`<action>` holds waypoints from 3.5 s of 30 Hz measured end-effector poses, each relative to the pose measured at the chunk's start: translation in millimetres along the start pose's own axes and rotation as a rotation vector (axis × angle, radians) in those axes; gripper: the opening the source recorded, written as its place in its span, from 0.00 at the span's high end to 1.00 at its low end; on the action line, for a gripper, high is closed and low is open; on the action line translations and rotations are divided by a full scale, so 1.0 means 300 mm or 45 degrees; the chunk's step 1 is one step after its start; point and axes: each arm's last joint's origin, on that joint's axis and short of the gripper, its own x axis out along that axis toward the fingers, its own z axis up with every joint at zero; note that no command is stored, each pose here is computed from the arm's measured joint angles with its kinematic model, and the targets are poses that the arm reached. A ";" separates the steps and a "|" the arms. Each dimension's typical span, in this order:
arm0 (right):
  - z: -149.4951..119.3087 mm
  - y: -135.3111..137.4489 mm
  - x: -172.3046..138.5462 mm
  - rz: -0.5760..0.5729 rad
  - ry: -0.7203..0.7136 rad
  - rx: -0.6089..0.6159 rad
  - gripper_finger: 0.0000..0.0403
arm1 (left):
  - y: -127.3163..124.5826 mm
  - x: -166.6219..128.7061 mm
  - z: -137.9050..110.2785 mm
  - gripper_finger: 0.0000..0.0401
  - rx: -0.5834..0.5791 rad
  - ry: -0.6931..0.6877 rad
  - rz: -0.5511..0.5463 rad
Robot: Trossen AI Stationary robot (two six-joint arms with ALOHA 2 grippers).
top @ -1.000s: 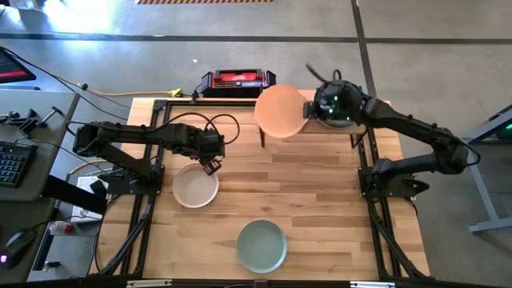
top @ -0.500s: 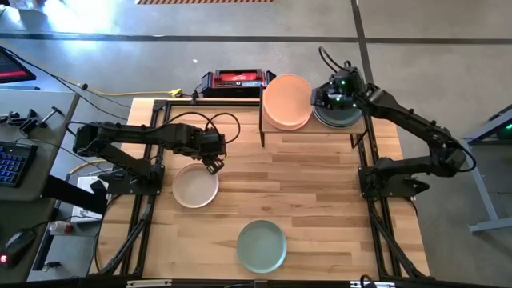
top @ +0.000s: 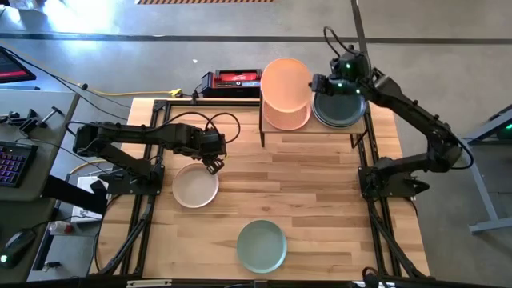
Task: Place and stack plates onto a shelf
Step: Stack the light orange plate on top of the orange plate on the shelf
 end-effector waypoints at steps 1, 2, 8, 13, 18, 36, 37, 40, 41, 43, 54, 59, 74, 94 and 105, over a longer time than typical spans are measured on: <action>0.013 0.008 0.001 -0.019 0.021 -0.014 1.00 | 0.000 0.000 0.000 0.66 0.000 0.000 0.000; 0.025 0.016 0.003 -0.037 0.045 -0.031 1.00 | 0.000 0.000 0.000 0.66 0.000 0.000 0.000; 0.071 0.037 0.059 -0.137 0.220 -0.105 1.00 | 0.000 0.000 0.000 0.66 0.000 0.000 0.001; 0.063 0.007 0.123 -0.229 0.385 -0.151 1.00 | 0.000 0.000 0.000 0.66 0.000 0.000 0.000; 0.054 -0.016 0.177 -0.281 0.440 -0.147 1.00 | 0.000 0.000 0.000 0.66 0.001 0.000 0.001; 0.043 -0.058 0.243 -0.393 0.507 -0.164 1.00 | 0.000 0.000 0.000 0.66 0.001 0.000 0.001; 0.044 -0.058 0.243 -0.400 0.503 -0.165 1.00 | 0.000 0.000 0.000 0.66 0.001 0.000 0.001; 0.045 -0.060 0.242 -0.423 0.491 -0.172 1.00 | 0.000 0.000 0.000 0.66 0.001 0.000 0.001; 0.045 -0.060 0.243 -0.422 0.492 -0.172 1.00 | 0.000 0.000 0.000 0.66 0.001 0.000 0.001; 0.045 -0.060 0.242 -0.420 0.491 -0.172 1.00 | 0.000 0.000 0.000 0.66 0.001 0.000 0.001; 0.044 -0.059 0.243 -0.422 0.489 -0.137 1.00 | 0.000 0.000 0.000 0.66 0.001 0.000 0.001; 0.040 -0.053 0.243 -0.333 0.536 -0.110 1.00 | 0.000 0.000 0.000 0.66 0.001 0.000 0.001; 0.040 -0.053 0.243 -0.354 0.523 -0.047 1.00 | 0.000 0.000 0.000 0.66 0.001 0.000 0.001; 0.040 -0.054 0.242 -0.400 0.500 -0.036 1.00 | 0.000 0.000 0.000 0.66 0.059 0.000 0.001; 0.038 -0.055 0.241 -0.403 0.510 -0.062 1.00 | 0.000 0.000 0.000 0.66 0.059 0.000 0.001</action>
